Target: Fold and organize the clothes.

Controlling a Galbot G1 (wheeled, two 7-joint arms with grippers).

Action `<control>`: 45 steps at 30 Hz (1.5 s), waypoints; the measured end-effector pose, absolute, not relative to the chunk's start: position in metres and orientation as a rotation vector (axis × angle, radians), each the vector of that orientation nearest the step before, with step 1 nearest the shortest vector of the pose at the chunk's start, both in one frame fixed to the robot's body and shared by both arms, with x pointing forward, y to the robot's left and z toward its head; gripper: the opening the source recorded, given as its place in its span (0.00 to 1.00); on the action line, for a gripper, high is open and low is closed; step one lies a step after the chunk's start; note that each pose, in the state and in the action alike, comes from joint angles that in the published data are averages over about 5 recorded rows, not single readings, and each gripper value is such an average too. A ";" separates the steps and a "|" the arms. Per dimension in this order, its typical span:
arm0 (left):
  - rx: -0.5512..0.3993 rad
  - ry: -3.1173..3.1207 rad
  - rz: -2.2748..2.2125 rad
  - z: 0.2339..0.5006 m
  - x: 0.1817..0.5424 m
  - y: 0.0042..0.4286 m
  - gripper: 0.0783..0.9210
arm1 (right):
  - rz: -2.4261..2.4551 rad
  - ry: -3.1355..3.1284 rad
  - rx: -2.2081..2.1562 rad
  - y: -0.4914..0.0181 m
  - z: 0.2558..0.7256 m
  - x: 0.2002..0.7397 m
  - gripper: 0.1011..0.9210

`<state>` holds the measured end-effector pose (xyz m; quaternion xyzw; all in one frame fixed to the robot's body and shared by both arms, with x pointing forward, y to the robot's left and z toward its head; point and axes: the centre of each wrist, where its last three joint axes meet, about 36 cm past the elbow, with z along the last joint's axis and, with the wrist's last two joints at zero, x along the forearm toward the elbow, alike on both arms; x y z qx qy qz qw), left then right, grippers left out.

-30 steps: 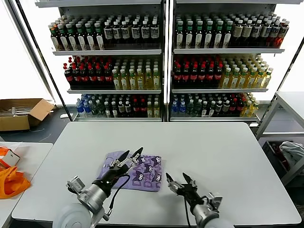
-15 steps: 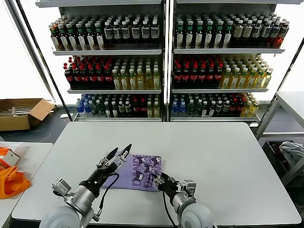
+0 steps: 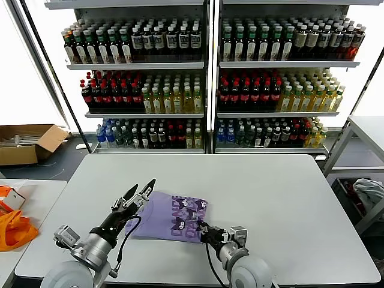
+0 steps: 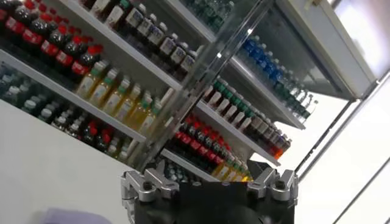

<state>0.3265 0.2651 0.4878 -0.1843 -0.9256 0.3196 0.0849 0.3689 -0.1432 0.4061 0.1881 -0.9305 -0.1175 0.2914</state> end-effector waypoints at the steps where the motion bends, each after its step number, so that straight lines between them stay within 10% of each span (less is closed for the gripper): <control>1: -0.544 -2.763 0.952 0.488 0.326 0.266 0.88 | -0.294 -2.490 0.496 -0.149 0.407 0.368 0.01; 12: -0.510 -2.766 0.963 0.486 0.329 0.268 0.88 | 0.041 -2.591 0.358 -0.234 0.421 0.352 0.04; 22: -0.494 -2.766 0.968 0.486 0.330 0.267 0.88 | 0.202 -2.725 0.269 -0.259 0.443 0.341 0.38; 35: -0.465 -2.772 0.954 0.482 0.332 0.270 0.88 | 0.086 -2.797 0.447 -0.213 0.438 0.359 0.83; 45: -0.442 -2.776 0.953 0.480 0.330 0.271 0.88 | 0.103 -2.721 0.553 -0.154 0.410 0.394 0.88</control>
